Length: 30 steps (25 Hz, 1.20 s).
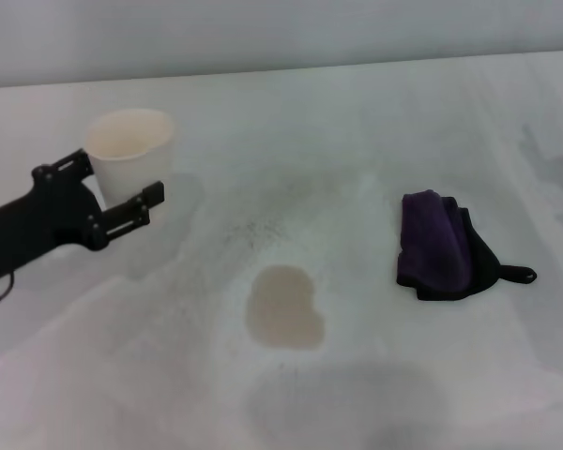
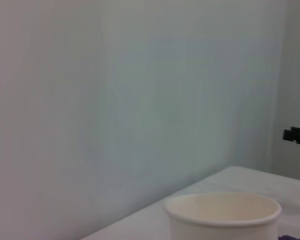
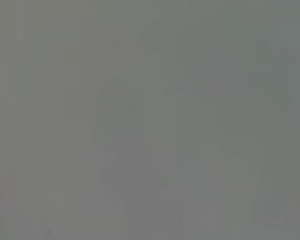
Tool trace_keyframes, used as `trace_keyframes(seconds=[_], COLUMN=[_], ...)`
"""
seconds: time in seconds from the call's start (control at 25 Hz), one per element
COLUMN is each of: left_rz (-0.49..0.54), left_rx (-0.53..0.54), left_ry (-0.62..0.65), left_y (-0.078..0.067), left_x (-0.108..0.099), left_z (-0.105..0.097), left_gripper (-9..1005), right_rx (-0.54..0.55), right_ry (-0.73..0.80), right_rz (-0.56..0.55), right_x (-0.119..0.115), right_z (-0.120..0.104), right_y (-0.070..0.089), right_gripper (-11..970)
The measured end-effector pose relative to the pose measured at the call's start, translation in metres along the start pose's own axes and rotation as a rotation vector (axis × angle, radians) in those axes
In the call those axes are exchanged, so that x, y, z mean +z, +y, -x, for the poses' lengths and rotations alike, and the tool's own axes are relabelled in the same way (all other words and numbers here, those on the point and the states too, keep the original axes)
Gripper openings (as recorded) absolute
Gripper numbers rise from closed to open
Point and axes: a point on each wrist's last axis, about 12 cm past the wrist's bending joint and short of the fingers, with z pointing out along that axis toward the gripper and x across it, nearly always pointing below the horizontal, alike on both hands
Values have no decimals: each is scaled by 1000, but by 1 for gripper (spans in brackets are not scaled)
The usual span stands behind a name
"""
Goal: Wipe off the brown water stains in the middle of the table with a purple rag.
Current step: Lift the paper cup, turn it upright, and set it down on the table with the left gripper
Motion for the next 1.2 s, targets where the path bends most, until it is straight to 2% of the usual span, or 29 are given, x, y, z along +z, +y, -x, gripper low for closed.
trace_keyframes(seconds=[0.24, 0.44, 0.88, 1.2], left_rz=[46, 69, 91, 91], left_rx=[-31, -73, -88, -30], left_ry=[-27, -18, 59, 94], left_y=[-15, -23, -34, -38], left_x=[-4, -6, -7, -9], left_z=[-26, -39, -60, -68], left_gripper=[732, 733, 735, 737], right_rx=[-22, -23, -21, -12], right_ry=[-9, -7, -7, -37], right_rz=[-8, -15, -2, 23], right_x=[-3, -6, -5, -8], right_z=[2, 2, 2, 4], right_y=[-6, -10, -8, -3], right_gripper=[845, 844, 844, 844])
